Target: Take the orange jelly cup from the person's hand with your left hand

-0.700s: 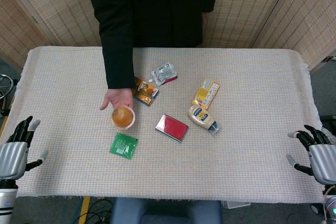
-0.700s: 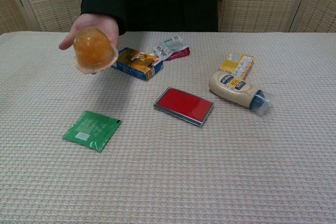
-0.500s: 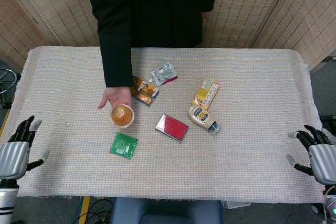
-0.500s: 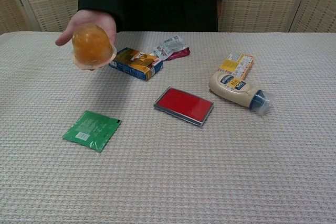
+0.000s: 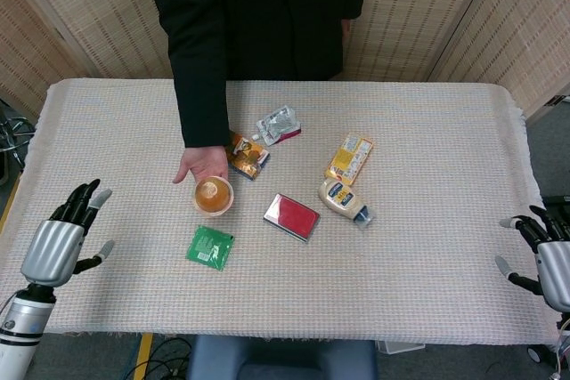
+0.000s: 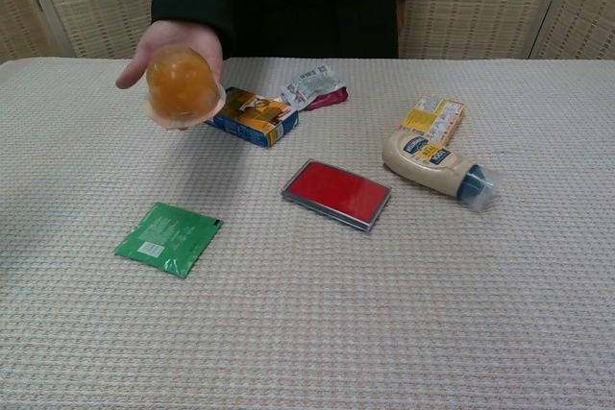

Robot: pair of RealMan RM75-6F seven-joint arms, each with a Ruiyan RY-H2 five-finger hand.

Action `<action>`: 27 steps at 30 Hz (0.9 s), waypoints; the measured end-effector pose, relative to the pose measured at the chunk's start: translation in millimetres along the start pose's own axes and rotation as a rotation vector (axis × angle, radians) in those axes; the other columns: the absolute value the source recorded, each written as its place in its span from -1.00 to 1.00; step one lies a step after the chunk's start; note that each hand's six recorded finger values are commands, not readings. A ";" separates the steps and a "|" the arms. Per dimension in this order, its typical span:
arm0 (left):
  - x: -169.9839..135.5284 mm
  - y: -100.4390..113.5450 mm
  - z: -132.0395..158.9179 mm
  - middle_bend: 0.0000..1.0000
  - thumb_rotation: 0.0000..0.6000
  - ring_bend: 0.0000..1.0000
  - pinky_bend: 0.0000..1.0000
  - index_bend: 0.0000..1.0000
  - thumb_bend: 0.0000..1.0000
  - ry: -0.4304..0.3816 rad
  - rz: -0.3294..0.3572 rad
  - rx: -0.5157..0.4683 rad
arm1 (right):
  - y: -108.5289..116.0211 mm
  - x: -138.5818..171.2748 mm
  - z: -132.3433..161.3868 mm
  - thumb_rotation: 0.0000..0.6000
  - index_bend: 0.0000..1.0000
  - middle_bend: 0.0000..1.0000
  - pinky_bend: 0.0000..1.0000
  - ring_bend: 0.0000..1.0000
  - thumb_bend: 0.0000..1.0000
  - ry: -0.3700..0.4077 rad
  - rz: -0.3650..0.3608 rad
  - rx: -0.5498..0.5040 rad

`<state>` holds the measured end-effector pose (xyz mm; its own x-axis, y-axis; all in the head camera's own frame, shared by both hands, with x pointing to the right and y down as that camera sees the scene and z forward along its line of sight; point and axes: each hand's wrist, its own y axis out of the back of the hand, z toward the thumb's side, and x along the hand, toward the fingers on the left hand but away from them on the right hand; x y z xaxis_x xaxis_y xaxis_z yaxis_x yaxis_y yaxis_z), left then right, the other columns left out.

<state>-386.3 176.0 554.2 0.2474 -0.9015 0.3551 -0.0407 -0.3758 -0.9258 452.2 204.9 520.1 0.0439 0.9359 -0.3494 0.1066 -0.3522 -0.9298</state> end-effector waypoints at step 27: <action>116.7 -25.0 145.2 -1.00 1.00 -0.97 -0.46 -0.77 -0.35 -0.441 -0.132 0.104 | -0.2 9.2 -6.7 1.00 -0.40 -0.38 -0.62 -0.66 -0.48 -0.048 0.008 0.004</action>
<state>-215.8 111.3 600.0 0.6323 -0.6620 0.4025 0.1106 -0.4371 -0.8926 459.3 213.6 517.8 -0.0030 0.9321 -0.3622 0.1025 -0.3600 -0.9273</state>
